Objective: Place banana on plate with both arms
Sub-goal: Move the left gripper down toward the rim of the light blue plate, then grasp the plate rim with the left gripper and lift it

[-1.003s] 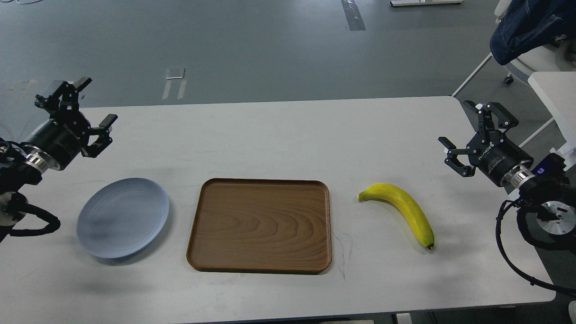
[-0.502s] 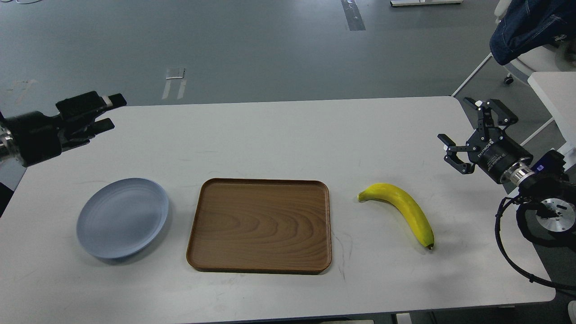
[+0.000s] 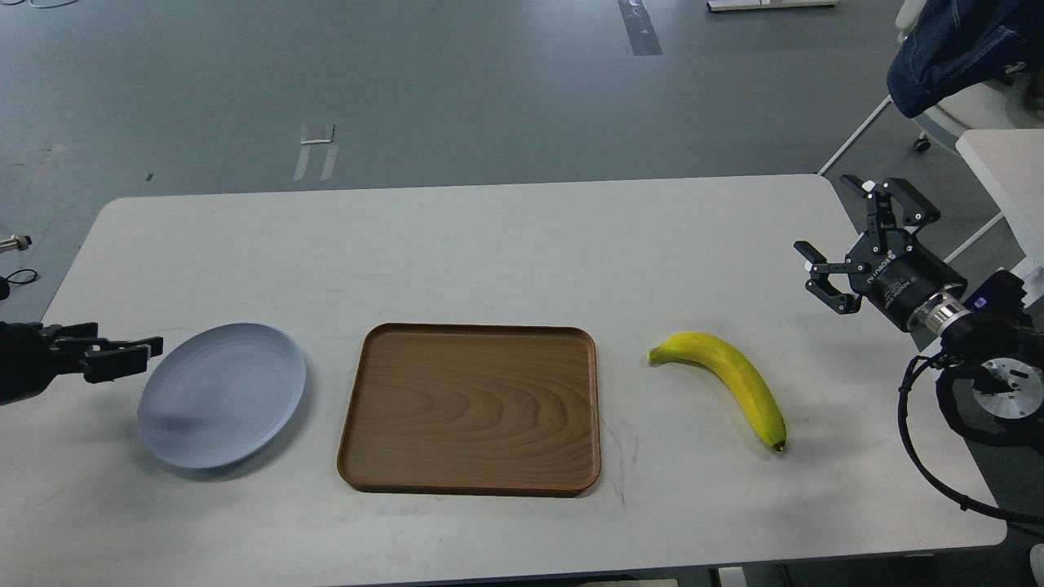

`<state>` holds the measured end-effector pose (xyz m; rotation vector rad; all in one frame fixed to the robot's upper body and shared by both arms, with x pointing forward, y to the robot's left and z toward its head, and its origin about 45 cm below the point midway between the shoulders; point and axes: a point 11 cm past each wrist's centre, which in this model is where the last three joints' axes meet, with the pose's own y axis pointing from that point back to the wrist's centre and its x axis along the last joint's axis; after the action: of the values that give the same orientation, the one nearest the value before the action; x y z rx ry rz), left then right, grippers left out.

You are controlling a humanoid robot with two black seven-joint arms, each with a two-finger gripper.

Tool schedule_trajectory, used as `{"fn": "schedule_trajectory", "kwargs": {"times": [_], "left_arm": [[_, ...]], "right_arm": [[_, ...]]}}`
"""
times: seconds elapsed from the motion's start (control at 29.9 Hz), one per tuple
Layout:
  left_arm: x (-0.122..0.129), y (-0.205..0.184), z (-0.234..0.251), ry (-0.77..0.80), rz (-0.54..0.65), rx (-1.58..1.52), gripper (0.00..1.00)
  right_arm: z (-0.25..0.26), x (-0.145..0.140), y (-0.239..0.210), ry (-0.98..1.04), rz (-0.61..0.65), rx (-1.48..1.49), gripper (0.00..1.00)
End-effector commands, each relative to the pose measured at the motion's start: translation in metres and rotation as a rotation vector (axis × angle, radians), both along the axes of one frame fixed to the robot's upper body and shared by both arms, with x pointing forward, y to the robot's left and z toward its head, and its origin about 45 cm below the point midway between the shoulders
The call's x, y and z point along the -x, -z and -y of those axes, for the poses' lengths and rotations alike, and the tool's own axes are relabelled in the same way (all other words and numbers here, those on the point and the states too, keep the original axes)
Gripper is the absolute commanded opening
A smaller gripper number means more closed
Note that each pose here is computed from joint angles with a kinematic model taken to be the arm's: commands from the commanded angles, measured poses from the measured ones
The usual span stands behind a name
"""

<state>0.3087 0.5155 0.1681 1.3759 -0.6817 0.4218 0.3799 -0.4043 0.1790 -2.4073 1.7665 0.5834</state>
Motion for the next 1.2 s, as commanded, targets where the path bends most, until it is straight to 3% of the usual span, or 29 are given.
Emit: {"fn": "schedule_trajectory", "kwargs": {"times": [0.0, 0.13, 0.57, 0.8, 0.94, 1.04, 1.17], "left_arm": [[0.001, 0.01, 0.001, -0.046, 0.0, 0.041, 0.97], [0.012, 0.021, -0.003, -0.077, -0.026, 0.055, 0.94], [0.016, 0.037, 0.01, -0.113, -0.043, 0.131, 0.84], [0.018, 0.043, 0.014, -0.11, -0.055, 0.14, 0.6], [0.018, 0.043, 0.015, -0.108, -0.054, 0.142, 0.21], [0.018, 0.043, 0.015, -0.107, -0.055, 0.141, 0.0], [0.016, 0.045, 0.021, -0.099, -0.052, 0.151, 0.0]], "right_arm": [[0.0, 0.0, 0.001, 0.0, -0.001, 0.003, 1.0], [0.0, 0.0, 0.0, 0.0, 0.001, 0.0, 1.0], [0.002, 0.001, 0.0, 0.003, -0.001, 0.004, 1.0], [0.001, 0.001, 0.001, 0.0, -0.004, 0.003, 1.0], [0.001, 0.001, 0.001, 0.002, -0.004, 0.004, 1.0], [0.001, 0.001, 0.001, 0.002, -0.004, 0.004, 1.0], [0.001, 0.001, 0.001, 0.001, -0.004, 0.005, 1.0]]}}
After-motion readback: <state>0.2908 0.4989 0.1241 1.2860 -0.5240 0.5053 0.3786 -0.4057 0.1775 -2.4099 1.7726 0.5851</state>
